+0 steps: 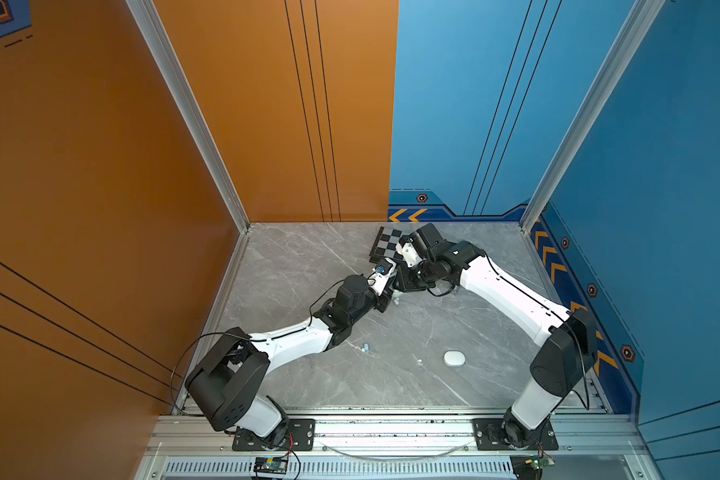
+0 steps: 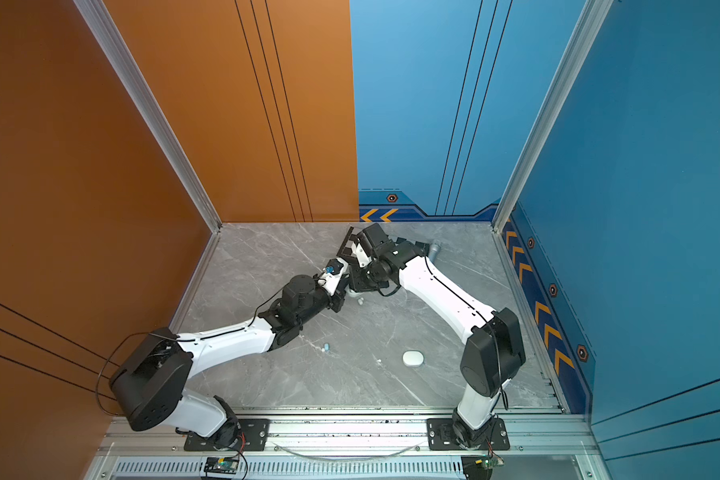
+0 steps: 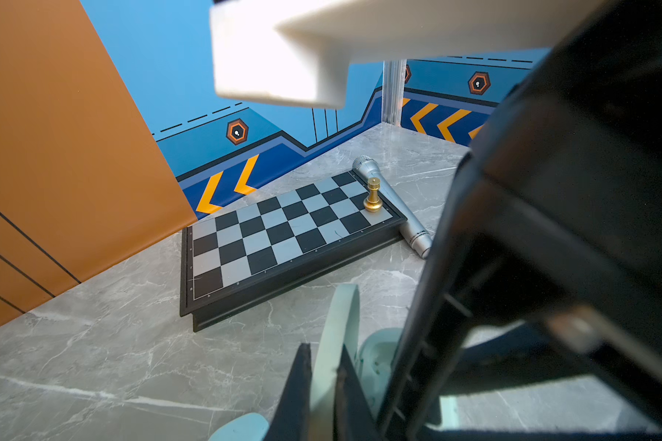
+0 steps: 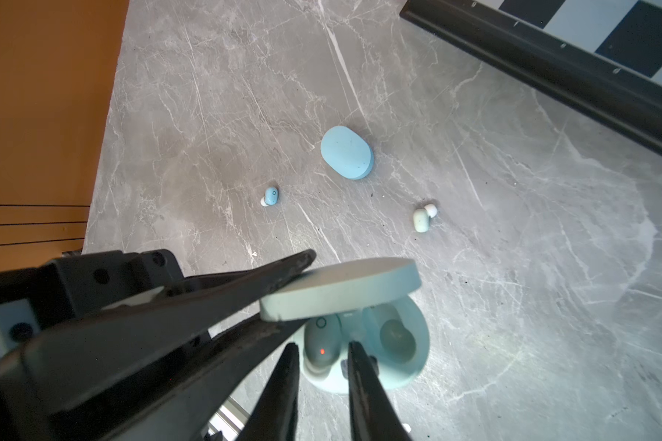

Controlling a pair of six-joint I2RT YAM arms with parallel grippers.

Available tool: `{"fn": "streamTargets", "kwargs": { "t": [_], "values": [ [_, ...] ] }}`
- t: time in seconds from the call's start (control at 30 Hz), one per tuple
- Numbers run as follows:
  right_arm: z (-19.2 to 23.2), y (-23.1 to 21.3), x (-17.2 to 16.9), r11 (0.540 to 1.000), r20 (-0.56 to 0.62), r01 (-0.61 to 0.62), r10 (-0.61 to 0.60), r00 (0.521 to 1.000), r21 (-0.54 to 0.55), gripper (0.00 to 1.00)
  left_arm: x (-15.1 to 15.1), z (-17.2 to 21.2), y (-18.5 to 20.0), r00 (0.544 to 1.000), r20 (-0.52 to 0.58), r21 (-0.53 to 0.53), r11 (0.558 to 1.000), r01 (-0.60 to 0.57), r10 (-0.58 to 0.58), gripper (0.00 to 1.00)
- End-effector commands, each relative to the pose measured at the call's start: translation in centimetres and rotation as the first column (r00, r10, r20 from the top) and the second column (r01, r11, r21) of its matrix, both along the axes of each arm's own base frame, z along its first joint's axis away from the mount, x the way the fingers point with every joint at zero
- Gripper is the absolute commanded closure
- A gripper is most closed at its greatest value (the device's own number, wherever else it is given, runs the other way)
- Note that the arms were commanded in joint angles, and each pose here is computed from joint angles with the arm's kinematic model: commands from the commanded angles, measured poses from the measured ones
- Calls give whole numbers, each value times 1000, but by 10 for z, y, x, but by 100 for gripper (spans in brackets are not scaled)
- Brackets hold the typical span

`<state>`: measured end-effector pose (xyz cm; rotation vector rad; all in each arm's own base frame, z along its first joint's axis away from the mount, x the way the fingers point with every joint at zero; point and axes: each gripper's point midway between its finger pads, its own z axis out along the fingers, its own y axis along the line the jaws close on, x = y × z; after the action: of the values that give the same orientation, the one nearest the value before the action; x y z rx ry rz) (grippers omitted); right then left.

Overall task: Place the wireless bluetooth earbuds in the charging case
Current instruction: 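Lower the white earbud into the empty case slot with the right gripper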

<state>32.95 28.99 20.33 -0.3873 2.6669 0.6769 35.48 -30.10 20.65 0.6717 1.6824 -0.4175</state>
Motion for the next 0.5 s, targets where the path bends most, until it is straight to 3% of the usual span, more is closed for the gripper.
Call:
{"fn": "streamTargets", "kwargs": {
  "t": [0.0, 0.47],
  "values": [
    [6, 7, -6, 999, 7, -27, 27, 1000, 21, 76, 2, 19, -3, 1000, 28, -48, 999, 4, -2, 100],
    [0, 5, -10, 1000, -4, -13, 13, 1000, 3, 82, 2, 22, -1, 999, 33, -51, 999, -2, 4, 100]
  ]
}}
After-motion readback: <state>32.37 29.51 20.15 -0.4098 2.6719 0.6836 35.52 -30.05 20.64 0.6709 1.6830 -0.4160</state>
